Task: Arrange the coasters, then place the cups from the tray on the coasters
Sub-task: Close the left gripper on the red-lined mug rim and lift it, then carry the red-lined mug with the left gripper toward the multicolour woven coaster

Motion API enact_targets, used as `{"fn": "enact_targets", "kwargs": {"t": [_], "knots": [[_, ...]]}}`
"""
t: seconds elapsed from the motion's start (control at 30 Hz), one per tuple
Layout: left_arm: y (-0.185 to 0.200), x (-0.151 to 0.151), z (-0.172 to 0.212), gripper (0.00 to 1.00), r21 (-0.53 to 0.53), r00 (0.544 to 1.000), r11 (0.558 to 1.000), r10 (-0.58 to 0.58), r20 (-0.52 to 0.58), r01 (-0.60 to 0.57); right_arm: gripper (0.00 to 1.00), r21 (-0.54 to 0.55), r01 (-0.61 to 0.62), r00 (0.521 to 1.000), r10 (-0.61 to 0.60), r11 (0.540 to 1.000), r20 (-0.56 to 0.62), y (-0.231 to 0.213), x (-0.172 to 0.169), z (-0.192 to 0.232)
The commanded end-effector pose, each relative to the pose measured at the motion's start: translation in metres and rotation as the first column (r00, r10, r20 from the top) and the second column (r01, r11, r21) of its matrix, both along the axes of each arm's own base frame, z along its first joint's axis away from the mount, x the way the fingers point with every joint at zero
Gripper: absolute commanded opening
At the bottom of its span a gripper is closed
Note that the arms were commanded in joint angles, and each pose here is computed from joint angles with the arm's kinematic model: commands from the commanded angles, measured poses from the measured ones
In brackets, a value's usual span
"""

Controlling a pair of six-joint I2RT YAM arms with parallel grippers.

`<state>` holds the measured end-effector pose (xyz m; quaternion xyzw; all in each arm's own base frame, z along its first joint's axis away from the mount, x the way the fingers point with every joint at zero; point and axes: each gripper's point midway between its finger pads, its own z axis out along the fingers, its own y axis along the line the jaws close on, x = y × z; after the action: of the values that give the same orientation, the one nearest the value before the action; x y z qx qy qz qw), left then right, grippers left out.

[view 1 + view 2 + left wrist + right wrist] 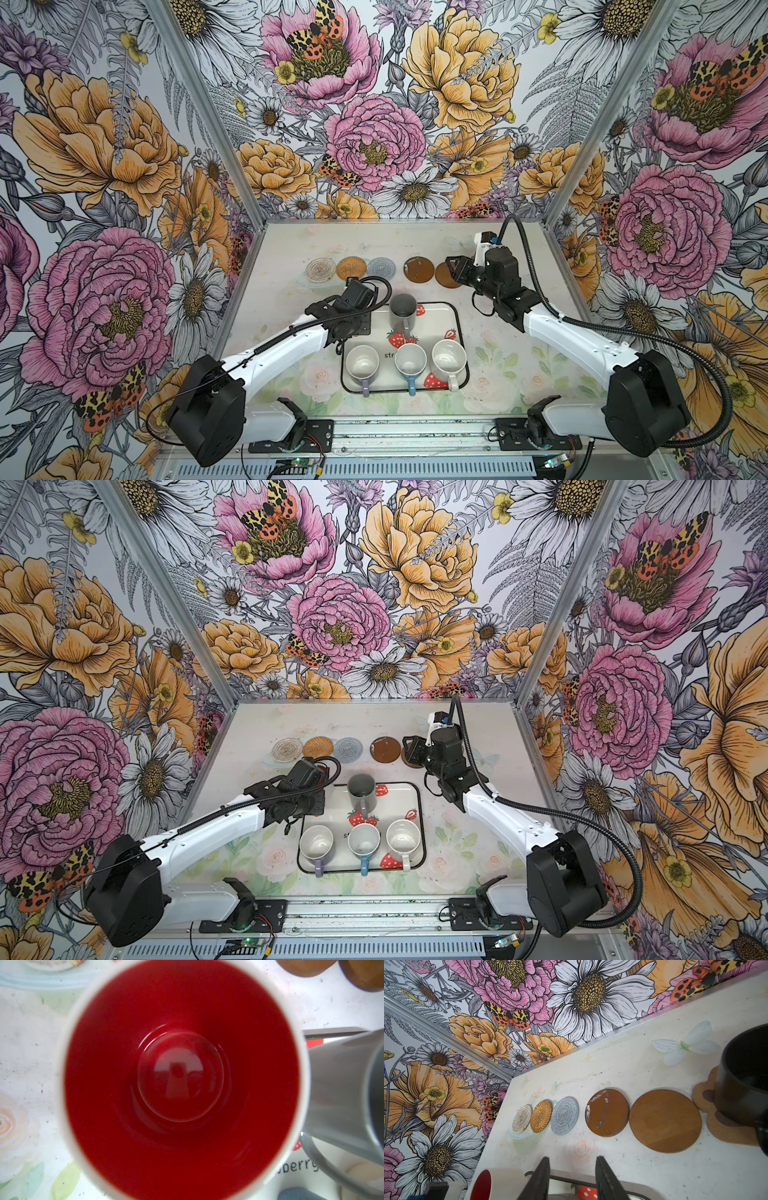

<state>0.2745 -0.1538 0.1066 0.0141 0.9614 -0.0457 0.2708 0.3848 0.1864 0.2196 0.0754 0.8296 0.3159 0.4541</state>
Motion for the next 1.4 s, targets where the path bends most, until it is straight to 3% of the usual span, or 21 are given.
{"fn": "enact_targets", "kwargs": {"t": [0.0,0.27,0.73,1.1,1.37], "knots": [[0.002,0.029,0.032,0.00,-0.011,0.995,0.999,0.035,0.098,-0.034,0.39,0.006,-0.013,0.999,0.013,1.000,0.053,-0.002,0.000,0.021],[0.012,0.069,0.043,0.00,-0.023,0.992,0.997,0.078,0.097,-0.076,0.38,0.027,-0.019,0.999,0.018,0.999,0.039,-0.007,0.006,0.013],[0.072,0.140,0.060,0.00,0.012,0.962,0.973,0.228,0.148,-0.232,0.37,0.072,-0.022,1.000,0.022,0.997,0.000,-0.015,0.019,-0.003],[0.118,0.180,0.034,0.00,-0.036,0.946,0.954,0.301,0.118,-0.299,0.35,0.070,-0.002,1.000,0.002,0.998,-0.001,-0.020,0.023,-0.003],[0.131,0.197,0.019,0.00,-0.078,0.948,0.953,0.299,0.109,-0.292,0.34,0.073,-0.010,1.000,0.012,0.997,-0.021,-0.015,0.029,-0.009]]}}
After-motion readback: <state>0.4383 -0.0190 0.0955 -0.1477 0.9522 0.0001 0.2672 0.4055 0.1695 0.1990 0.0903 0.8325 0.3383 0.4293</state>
